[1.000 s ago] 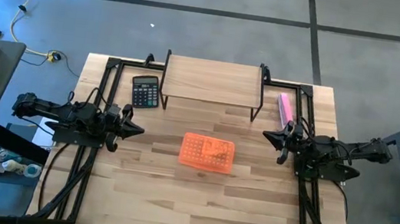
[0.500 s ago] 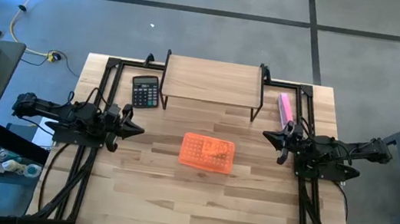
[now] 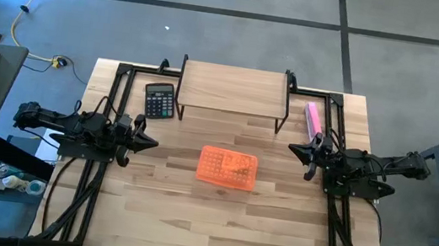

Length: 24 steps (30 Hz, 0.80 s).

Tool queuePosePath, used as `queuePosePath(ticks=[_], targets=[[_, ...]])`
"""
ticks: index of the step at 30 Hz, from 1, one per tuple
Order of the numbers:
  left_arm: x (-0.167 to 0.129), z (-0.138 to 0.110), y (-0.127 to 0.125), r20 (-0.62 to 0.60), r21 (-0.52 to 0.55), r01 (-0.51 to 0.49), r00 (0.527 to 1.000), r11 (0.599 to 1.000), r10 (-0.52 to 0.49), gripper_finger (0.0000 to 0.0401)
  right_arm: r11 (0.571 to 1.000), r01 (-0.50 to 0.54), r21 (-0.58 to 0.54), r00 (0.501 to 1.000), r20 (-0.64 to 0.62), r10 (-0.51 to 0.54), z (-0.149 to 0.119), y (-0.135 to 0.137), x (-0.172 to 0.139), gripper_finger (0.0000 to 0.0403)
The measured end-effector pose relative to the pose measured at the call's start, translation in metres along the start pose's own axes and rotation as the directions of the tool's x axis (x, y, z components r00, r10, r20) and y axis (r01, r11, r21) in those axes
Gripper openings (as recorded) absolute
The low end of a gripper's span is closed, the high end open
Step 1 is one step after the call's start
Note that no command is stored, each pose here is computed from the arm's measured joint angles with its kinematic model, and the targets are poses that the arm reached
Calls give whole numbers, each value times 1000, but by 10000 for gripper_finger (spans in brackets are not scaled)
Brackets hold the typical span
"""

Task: Pack school essentials
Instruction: Return to Home Position

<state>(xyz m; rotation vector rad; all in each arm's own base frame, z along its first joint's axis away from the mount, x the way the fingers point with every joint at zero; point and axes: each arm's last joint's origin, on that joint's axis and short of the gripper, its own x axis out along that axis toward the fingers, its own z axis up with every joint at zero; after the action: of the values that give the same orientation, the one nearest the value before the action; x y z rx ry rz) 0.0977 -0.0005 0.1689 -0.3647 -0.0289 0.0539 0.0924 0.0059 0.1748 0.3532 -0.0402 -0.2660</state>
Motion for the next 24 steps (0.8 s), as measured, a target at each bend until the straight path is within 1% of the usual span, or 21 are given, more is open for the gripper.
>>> queuePosePath(ticks=[24], targets=[[0,0,0,0,0,0,1000,1000,0,1,1000,0,0,1000,0,0,0,0,0,0]])
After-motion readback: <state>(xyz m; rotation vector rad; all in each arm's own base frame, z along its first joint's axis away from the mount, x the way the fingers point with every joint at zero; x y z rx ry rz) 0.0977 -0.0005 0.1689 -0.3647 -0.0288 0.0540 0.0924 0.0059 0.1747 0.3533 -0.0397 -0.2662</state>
